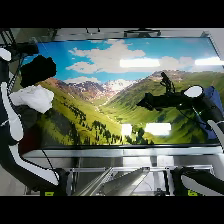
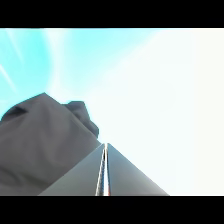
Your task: Fold the shirts.
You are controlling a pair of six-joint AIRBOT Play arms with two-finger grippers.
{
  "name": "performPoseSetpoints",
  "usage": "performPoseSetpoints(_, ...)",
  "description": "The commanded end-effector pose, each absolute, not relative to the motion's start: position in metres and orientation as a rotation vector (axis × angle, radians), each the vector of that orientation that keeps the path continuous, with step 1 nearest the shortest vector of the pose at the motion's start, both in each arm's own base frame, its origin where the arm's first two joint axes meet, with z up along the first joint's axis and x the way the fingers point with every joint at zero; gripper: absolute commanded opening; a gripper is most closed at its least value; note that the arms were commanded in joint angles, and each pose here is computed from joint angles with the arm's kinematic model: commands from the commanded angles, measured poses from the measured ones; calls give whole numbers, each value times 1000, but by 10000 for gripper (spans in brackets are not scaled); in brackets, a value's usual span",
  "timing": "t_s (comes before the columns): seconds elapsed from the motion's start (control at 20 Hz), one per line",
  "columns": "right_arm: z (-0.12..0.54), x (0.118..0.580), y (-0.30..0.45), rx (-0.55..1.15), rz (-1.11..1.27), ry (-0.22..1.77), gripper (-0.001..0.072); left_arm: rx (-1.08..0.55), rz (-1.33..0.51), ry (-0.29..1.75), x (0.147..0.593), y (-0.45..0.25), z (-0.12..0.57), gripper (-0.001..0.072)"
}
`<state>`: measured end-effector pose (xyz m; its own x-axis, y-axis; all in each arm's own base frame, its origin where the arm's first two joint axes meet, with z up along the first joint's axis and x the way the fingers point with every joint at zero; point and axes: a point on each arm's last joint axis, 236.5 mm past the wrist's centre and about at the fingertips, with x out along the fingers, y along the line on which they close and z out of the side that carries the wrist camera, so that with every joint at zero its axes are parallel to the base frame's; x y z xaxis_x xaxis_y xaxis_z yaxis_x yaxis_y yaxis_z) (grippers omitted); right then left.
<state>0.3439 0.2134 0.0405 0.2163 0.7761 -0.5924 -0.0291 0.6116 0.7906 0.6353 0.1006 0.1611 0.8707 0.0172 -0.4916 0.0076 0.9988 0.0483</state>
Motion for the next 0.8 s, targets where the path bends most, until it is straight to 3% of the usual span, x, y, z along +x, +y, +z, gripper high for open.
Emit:
performPoseSetpoints(0.0,33,342,214,751,635,1268,22,87,7,598,624,107,130,34)
performPoseSetpoints(0.05,30,343,214,754,631,1272,22,79,16,627,628,115,108,259)
performPoseSetpoints(0.1,28,343,214,756,628,1276,22,70,30,635,634,123,89,649)
performPoseSetpoints(0.15,26,344,214,758,625,1280,22,62,41,644,641,130,68,702)
performPoseSetpoints(0.45,24,344,214,759,622,1286,22,61,58,677,686,148,-36,699)
performPoseSetpoints(0.75,23,354,211,762,594,1250,22,106,77,728,684,160,-86,688)
